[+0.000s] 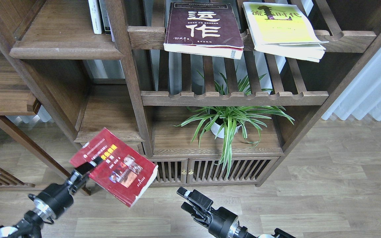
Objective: Organize books on shelf
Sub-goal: 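Lift the red book with the left gripper up to the top shelf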
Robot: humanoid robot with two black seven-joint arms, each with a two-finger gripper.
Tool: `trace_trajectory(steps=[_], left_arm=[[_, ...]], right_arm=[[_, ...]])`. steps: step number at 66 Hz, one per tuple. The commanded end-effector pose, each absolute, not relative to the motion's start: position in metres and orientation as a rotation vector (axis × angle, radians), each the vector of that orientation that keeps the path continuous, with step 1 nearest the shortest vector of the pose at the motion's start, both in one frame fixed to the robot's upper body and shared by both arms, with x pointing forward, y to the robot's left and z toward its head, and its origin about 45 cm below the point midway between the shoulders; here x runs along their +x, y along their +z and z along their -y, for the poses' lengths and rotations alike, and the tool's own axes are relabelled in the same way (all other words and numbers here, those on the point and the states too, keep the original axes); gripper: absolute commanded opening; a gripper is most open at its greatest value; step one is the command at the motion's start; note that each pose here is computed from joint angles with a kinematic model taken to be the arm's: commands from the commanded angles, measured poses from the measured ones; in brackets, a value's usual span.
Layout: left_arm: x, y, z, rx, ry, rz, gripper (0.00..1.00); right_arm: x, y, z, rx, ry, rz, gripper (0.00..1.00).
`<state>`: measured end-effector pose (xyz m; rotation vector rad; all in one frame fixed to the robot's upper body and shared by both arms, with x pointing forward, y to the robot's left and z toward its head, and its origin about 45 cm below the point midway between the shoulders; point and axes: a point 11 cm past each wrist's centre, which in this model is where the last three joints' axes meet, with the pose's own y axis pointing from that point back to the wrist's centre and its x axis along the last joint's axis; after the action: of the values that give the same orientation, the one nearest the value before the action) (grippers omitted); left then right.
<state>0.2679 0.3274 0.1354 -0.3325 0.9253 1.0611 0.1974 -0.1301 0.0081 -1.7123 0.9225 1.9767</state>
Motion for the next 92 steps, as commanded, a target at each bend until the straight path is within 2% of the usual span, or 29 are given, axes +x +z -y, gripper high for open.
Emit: trace_trajectory(steps=[1,21,46,68,82,92], left_arm=[[0.252,0.135,-0.336,-0.282,1.078,-0.850,0.06],[0.268,0.161,-0.348,-0.355,1.138,-0.648,0.06],[0.288,0.186,-0.360,-0.516,1.170,-0.642,0.05],[0.294,0.194,-0.363,-0.493,1.152,-0.646,0.05],[0.324,0.237,-0.363,-0.617,1.095,-0.587,0.05],[0.346,0.286,-0.373,-0.673,1.040,-0.517,0.05]], right_arm=[[0.198,0.008,0.132,-1.707,1.974,-0.928,1.00],[0.200,0.007,0.135,-1.698,1.967,-0.940,1.00],[0.204,0.005,0.145,-1.661,1.942,-0.976,1.00],[0.206,0.000,0.156,-1.631,1.930,-1.021,1.00],[0.205,-0.002,0.157,-1.628,1.934,-1.029,1.00],[0.202,-0.003,0.157,-1.626,1.941,-1.031,1.00]])
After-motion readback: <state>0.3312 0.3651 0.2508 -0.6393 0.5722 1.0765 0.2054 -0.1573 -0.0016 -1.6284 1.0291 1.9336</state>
